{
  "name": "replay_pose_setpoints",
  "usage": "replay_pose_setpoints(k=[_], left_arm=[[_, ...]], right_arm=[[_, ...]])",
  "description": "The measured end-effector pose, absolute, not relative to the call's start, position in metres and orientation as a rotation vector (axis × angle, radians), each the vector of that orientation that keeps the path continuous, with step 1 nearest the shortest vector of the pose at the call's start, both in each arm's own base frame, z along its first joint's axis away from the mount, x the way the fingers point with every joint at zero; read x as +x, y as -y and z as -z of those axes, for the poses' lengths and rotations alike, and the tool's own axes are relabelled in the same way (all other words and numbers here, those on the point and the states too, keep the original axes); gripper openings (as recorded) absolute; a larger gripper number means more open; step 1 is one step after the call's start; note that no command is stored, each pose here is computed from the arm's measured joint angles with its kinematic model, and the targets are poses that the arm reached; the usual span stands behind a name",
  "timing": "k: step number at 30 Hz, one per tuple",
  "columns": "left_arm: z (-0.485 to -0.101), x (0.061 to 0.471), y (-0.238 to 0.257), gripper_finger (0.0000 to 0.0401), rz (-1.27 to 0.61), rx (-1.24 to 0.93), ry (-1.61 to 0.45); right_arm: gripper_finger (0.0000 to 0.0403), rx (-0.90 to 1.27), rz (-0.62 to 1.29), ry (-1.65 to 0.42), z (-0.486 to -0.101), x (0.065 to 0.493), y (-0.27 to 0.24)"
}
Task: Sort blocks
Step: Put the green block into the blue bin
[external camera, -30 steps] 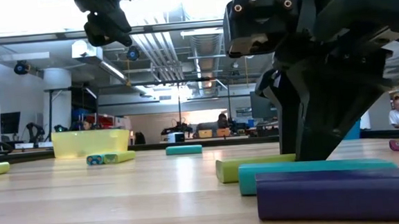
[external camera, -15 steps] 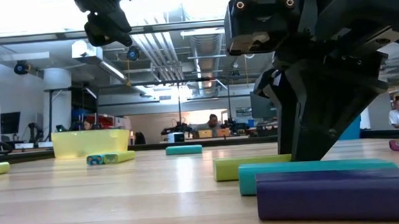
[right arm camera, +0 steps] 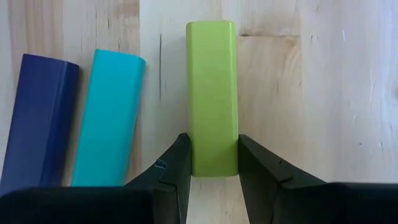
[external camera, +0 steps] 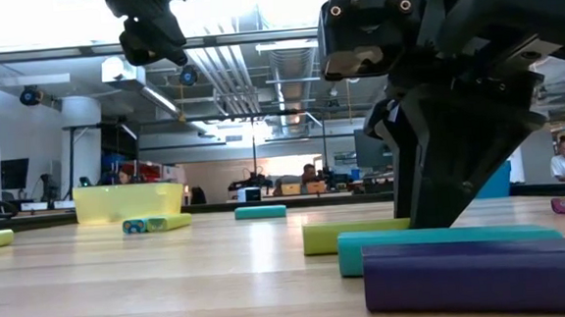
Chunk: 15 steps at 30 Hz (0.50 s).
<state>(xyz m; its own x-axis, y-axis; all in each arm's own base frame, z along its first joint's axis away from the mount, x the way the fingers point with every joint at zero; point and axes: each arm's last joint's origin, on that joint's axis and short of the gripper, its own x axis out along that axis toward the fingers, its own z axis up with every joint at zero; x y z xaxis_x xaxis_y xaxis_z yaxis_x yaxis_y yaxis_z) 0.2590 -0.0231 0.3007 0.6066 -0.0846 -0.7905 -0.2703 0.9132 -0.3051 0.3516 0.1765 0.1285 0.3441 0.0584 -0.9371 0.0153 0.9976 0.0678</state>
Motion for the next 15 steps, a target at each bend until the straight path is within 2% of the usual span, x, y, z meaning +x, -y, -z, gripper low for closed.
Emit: replay_pose_setpoints(k=[8, 15], left_arm=[[-0.301, 0.258, 0.023, 0.0097, -0.11, -0.42, -0.917], [-0.308, 0.258, 0.022, 0.0097, -0.148, -0.397, -0.883]], right_arm=[[0.0096, 0.151, 0.026, -1.214, -0.137, 0.35, -0.174], [0.0095, 0.38, 0.148, -1.192, -0.167, 0.349, -0.153]])
